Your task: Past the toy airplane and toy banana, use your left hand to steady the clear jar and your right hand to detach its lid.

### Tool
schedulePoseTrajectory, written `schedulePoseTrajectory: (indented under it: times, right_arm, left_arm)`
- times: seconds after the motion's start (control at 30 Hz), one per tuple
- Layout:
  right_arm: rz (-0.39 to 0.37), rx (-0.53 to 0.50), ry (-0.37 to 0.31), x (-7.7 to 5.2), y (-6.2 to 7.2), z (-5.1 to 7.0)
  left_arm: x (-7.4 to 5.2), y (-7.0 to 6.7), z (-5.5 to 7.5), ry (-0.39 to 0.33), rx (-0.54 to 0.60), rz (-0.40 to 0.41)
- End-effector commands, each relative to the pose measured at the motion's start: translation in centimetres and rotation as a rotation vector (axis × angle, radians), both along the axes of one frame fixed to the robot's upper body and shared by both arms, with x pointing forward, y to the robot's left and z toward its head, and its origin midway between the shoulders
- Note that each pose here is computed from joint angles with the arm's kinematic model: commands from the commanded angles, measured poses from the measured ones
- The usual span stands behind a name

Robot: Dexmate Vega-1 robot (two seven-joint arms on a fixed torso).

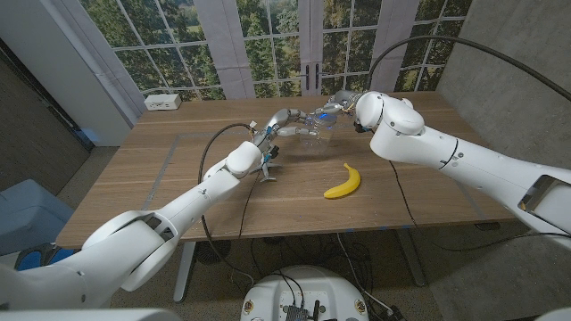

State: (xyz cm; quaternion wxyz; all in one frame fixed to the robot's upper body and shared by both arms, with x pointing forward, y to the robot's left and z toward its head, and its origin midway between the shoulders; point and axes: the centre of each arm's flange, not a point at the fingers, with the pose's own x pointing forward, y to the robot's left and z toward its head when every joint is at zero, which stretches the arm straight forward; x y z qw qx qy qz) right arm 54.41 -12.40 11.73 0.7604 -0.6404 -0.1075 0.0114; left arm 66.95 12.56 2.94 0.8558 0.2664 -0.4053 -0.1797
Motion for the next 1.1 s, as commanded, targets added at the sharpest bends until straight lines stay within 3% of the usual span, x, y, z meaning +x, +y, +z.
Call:
schedulePoseTrajectory:
  times: [0.03, 0.63, 1.1]
  right_arm:
    - [-0.037, -0.064, 0.020, 0.31, 0.61, 0.12]
    - [-0.025, -0.097, -0.015, 0.64, 1.09, 0.21]
    - [-0.004, -0.206, 0.035, 1.09, 1.25, 0.61]
  left_arm:
    - [-0.10, 0.12, -0.02, -0.011, 0.002, 0.008]
    - [0.10, 0.27, 0.09, -0.012, 0.001, 0.009]
    - [0.19, 0.24, 0.07, -0.008, -0.004, 0.005]
